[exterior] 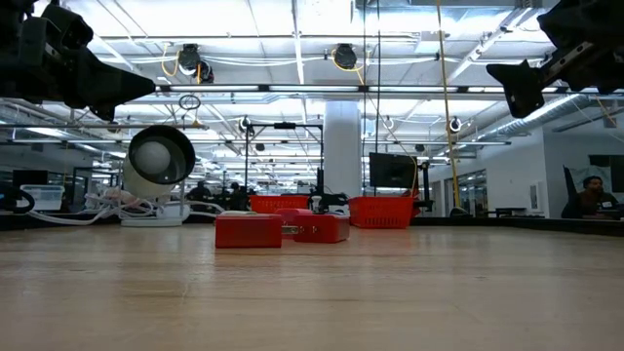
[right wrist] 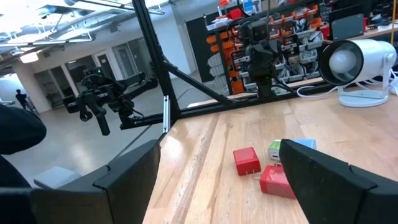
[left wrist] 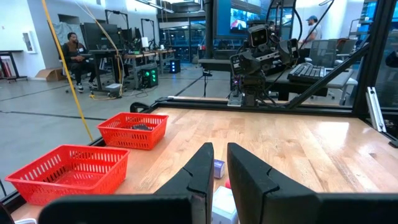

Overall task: Pick & Place Office items
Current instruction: Put the violet charger adapter into the left red bin

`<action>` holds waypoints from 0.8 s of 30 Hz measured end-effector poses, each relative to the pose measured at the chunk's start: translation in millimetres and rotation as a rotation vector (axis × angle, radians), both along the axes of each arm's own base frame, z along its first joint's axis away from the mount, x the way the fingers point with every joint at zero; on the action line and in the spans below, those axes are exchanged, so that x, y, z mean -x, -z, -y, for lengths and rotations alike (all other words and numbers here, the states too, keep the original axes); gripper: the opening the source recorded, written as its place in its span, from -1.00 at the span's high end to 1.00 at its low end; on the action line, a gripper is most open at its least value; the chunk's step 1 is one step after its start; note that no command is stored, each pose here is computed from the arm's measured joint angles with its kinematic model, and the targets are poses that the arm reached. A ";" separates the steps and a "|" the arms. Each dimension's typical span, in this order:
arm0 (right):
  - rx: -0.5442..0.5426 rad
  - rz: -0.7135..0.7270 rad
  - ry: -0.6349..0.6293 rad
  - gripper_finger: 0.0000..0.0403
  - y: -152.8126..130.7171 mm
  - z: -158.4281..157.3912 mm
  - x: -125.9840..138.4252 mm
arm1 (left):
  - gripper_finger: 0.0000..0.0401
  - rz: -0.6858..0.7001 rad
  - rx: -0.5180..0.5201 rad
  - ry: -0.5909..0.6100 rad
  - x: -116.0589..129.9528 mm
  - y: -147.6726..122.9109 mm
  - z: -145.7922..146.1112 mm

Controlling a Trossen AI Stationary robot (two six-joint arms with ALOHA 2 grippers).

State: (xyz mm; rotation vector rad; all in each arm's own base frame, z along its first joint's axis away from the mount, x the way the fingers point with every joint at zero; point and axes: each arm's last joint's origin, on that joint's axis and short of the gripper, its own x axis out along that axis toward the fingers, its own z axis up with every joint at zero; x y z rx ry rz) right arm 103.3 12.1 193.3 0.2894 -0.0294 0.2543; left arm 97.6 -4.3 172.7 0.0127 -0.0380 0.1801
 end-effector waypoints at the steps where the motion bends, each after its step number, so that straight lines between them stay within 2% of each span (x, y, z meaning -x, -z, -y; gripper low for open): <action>1: 0.000 -0.003 0.000 -0.59 0.3 0.0 0.0 | 0.77 0.000 0.000 0.000 0.0 0.0 0.0; 24: -0.014 -0.009 -0.002 -0.59 0.5 -0.1 0.0 | 0.77 0.000 0.000 0.000 0.0 0.0 0.0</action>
